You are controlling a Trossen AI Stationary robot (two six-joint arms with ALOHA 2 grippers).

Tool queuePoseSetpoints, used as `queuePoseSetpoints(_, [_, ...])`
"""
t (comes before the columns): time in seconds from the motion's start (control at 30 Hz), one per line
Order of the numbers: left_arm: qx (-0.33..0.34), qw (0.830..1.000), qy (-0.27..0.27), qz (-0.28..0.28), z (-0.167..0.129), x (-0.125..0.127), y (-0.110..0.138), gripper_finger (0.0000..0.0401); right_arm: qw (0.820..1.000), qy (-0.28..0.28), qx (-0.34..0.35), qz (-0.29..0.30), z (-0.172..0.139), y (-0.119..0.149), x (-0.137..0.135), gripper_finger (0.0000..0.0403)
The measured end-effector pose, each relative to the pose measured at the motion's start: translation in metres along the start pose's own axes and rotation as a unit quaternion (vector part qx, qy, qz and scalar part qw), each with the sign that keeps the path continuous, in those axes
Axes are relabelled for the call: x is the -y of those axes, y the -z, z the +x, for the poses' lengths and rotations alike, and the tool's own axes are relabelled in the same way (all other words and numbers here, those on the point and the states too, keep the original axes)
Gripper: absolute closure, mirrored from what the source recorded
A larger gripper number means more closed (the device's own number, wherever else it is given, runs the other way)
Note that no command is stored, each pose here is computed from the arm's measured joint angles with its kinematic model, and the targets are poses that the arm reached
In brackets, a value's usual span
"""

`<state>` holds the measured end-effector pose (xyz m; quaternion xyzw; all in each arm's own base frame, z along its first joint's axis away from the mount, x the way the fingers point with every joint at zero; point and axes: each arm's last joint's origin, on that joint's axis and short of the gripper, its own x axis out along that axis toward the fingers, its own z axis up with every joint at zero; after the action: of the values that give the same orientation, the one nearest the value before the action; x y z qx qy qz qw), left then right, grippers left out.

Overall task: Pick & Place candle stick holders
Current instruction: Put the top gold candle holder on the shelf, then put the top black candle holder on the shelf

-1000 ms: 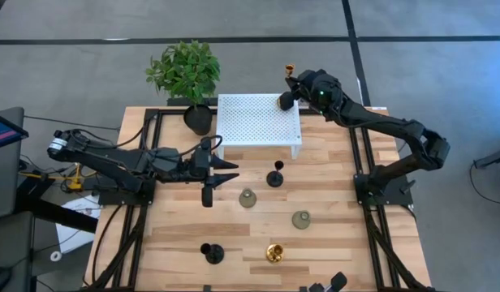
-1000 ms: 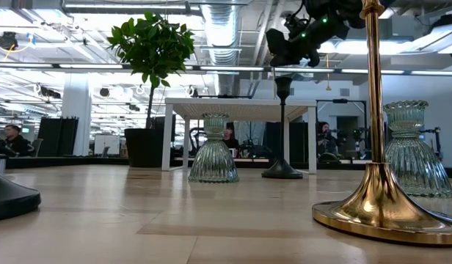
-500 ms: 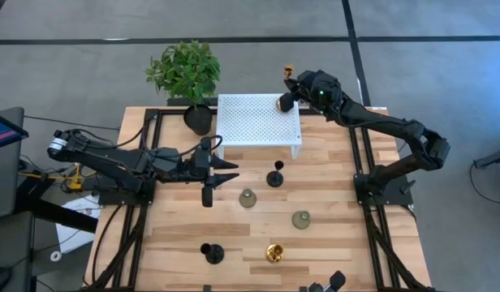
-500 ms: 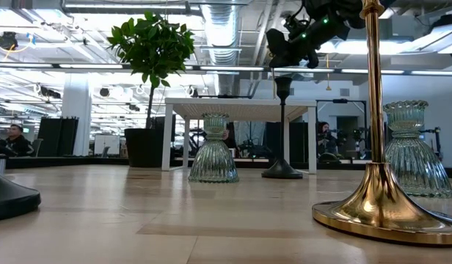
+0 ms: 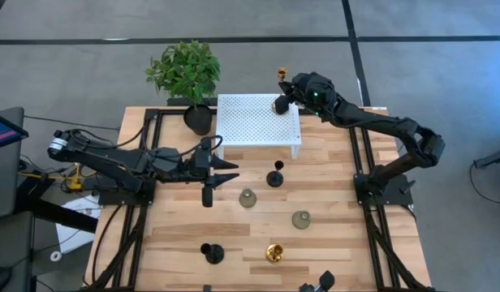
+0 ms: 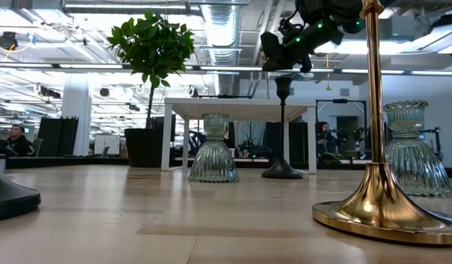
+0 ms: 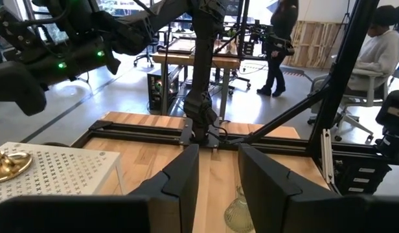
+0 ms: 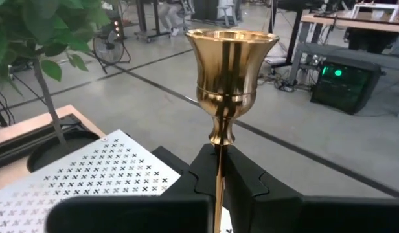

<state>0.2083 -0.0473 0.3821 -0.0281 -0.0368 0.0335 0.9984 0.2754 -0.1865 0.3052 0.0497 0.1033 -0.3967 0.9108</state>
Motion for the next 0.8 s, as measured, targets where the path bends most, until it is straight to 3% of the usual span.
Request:
queuePoseSetpoints(0.2, [0.000, 1.000, 0.000, 0.000, 0.000, 0.000, 0.000, 0.0293, 0.999, -0.002, 0.005, -0.045, -0.007, -0.004, -0.001, 0.0357])
queuePoseSetpoints(0.43, [0.000, 1.000, 0.000, 0.000, 0.000, 0.000, 0.000, 0.0293, 0.999, 0.020, -0.002, -0.047, -0.015, -0.007, 0.003, 0.0307])
queuePoseSetpoints(0.8, [0.000, 1.000, 0.000, 0.000, 0.000, 0.000, 0.000, 0.0293, 0.997, 0.008, -0.037, -0.060, -0.019, 0.000, -0.004, 0.0175])
